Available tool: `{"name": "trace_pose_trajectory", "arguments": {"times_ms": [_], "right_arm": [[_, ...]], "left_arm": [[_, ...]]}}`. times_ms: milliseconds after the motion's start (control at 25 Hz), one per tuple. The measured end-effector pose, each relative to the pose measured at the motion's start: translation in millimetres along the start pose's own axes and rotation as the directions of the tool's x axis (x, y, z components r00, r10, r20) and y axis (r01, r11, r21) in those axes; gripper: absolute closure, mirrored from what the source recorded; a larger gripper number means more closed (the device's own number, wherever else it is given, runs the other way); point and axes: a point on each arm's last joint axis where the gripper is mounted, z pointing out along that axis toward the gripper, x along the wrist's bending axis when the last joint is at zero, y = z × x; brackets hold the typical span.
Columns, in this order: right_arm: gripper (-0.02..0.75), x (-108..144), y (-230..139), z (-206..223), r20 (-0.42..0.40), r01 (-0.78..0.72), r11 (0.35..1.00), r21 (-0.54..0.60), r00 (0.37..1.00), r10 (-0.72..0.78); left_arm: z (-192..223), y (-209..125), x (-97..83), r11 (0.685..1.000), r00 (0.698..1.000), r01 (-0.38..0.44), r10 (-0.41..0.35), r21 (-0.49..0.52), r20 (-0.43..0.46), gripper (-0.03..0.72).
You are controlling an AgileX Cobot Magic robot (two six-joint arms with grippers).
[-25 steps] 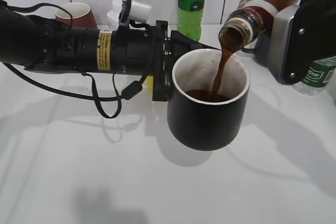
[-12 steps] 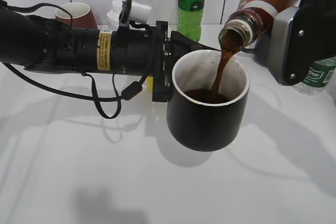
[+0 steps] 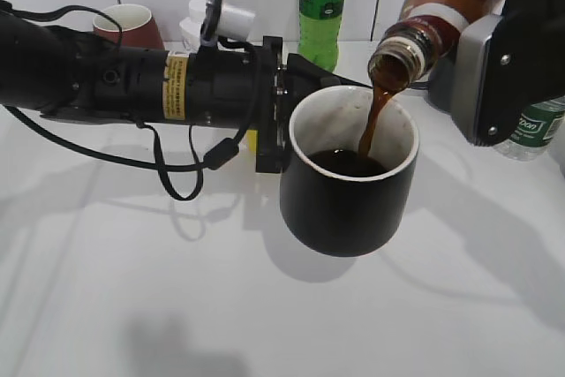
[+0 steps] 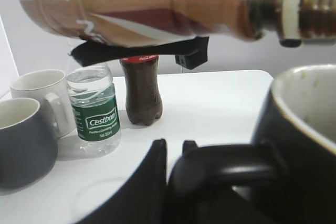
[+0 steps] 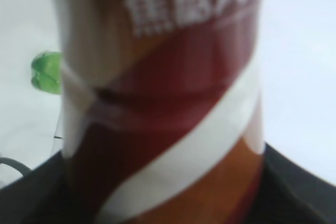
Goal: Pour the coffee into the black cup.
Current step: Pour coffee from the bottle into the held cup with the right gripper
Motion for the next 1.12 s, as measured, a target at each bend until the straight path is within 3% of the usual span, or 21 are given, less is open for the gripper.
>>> {"name": "trace_pose_trajectory", "arguments": {"times_ms": [600, 1120], "right_arm": [[0.202, -0.7, 0.0, 0.1, 0.004, 0.024, 1.000, -0.001, 1.000, -0.024], [0.202, -1.7, 0.0, 0.3, 0.008, 0.050, 0.999, -0.001, 0.999, -0.050]], "left_arm": [[0.0, -0.1, 0.0, 1.000, 1.000, 0.001, -0.001, 0.001, 0.000, 0.636], [0.0, -0.6, -0.4, 0.998, 0.998, 0.068, -0.069, 0.007, 0.004, 0.636]]}}
